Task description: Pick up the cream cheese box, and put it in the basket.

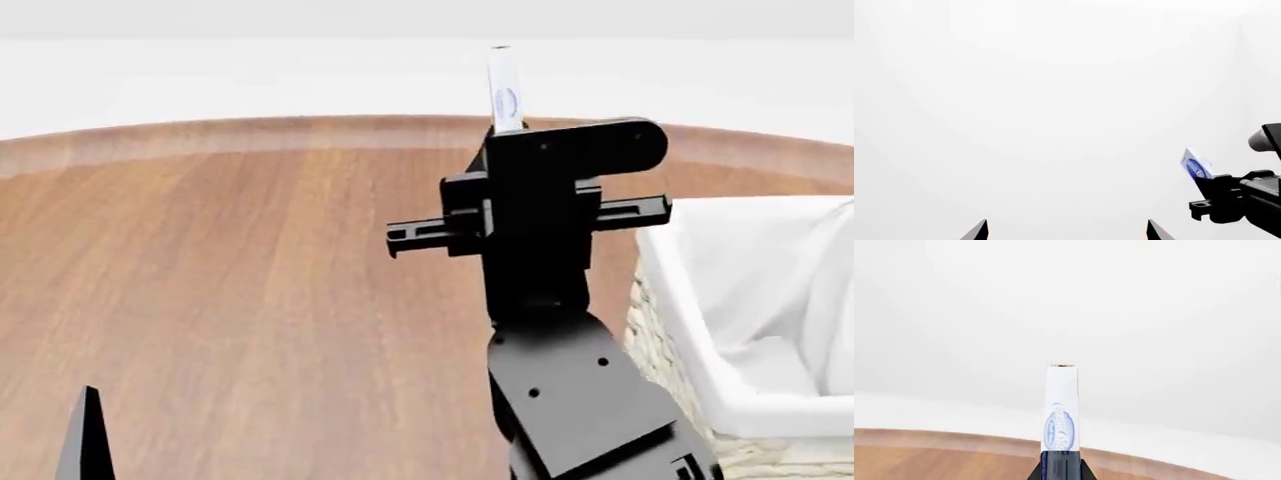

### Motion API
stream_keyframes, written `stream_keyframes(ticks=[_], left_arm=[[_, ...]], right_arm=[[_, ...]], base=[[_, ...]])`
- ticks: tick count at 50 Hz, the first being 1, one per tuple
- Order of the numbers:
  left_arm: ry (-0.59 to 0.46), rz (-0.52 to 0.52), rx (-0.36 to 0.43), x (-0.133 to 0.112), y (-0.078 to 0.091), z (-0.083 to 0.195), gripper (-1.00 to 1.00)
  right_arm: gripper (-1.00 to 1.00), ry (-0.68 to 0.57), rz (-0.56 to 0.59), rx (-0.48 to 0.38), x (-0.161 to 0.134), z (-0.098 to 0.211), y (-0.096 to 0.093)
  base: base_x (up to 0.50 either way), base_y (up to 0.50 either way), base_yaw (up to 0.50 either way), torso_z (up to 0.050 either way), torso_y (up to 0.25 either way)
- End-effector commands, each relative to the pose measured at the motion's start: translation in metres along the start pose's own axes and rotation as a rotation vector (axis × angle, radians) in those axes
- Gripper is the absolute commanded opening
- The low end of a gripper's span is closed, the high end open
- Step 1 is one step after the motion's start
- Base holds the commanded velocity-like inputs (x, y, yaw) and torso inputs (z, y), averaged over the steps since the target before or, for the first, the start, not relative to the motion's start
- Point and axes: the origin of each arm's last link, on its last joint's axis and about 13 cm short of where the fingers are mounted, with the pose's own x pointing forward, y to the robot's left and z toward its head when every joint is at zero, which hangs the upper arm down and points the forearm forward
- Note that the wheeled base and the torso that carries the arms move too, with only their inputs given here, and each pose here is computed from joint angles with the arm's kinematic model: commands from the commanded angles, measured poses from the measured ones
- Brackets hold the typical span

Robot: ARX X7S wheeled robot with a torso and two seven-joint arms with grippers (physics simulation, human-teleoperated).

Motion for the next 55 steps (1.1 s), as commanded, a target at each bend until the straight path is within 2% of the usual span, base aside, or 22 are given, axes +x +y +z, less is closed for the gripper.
stream_keyframes(ticks=[1,6,14,24,25,26,30,35,37,41,44,46,49,52,55], left_arm=[[0.003,-0.002,0.000,0.000,0.000,0.000,1.00],[-0.003,-0.002,0.004,0.000,0.000,0.000,1.00],[-0.011,-0.016,0.022,-0.001,-0.002,-0.001,1.00],[-0.010,-0.019,0.026,-0.001,-0.001,-0.002,1.00],[-0.011,-0.017,0.027,-0.001,-0.001,-0.002,1.00],[-0.011,-0.017,0.027,-0.001,-0.001,-0.002,1.00],[-0.011,-0.016,0.026,-0.001,-0.001,-0.002,1.00],[-0.011,-0.012,0.025,0.000,0.000,-0.003,1.00],[-0.012,-0.008,0.024,0.001,0.001,-0.003,1.00],[-0.013,-0.005,0.025,0.002,0.002,-0.003,1.00],[-0.010,-0.004,0.025,0.002,0.002,-0.004,1.00],[-0.012,-0.004,0.025,0.002,0.002,-0.004,1.00],[-0.015,0.000,0.024,0.002,0.003,-0.002,1.00],[-0.013,0.001,0.022,0.003,0.003,-0.004,1.00],[-0.014,0.001,0.020,0.002,0.002,-0.002,1.00]], right_arm=[[-1.00,-0.137,0.018,-0.039,-0.017,0.048,-0.003],[-1.00,-0.180,0.002,-0.057,-0.016,0.069,-0.014],[-1.00,-0.202,-0.063,-0.077,-0.013,0.089,-0.045],[-1.00,-0.224,-0.116,-0.096,-0.015,0.108,-0.090],[-1.00,-0.211,-0.123,-0.090,-0.015,0.110,-0.100],[-1.00,-0.211,-0.123,-0.090,-0.015,0.110,-0.100],[-1.00,-0.169,-0.134,-0.117,-0.015,0.112,-0.120],[-1.00,-0.063,-0.158,-0.158,-0.012,0.098,-0.146],[-1.00,-0.026,-0.128,-0.143,-0.011,0.095,-0.152],[-1.00,0.126,-0.137,-0.088,-0.005,0.089,-0.181],[-1.00,0.184,-0.137,-0.050,-0.005,0.089,-0.190],[-1.00,0.244,-0.132,-0.057,-0.005,0.089,-0.196],[-1.00,0.301,-0.124,0.002,-0.004,0.099,-0.204],[-1.00,0.354,-0.130,0.018,-0.001,0.105,-0.210],[-1.00,0.457,-0.057,0.015,-0.002,0.103,-0.209]], base=[[0.00,0.00,0.00,0.000,0.250],[0.00,0.00,0.00,0.000,0.250],[0.00,0.00,0.00,0.000,0.003],[0.00,0.00,0.00,0.000,0.000],[0.00,0.00,0.00,0.000,0.000],[0.00,0.00,0.00,0.000,0.000],[0.00,0.00,0.00,0.000,0.000],[0.00,0.00,0.00,0.000,0.000],[0.00,0.00,0.00,0.000,0.000],[0.00,0.00,0.00,0.000,0.000],[0.00,0.00,0.00,0.000,0.000],[0.00,0.00,0.00,0.000,0.000],[0.00,0.00,0.00,0.000,0.000],[0.00,0.00,0.00,0.000,0.000],[0.00,0.00,0.00,0.000,0.000]])
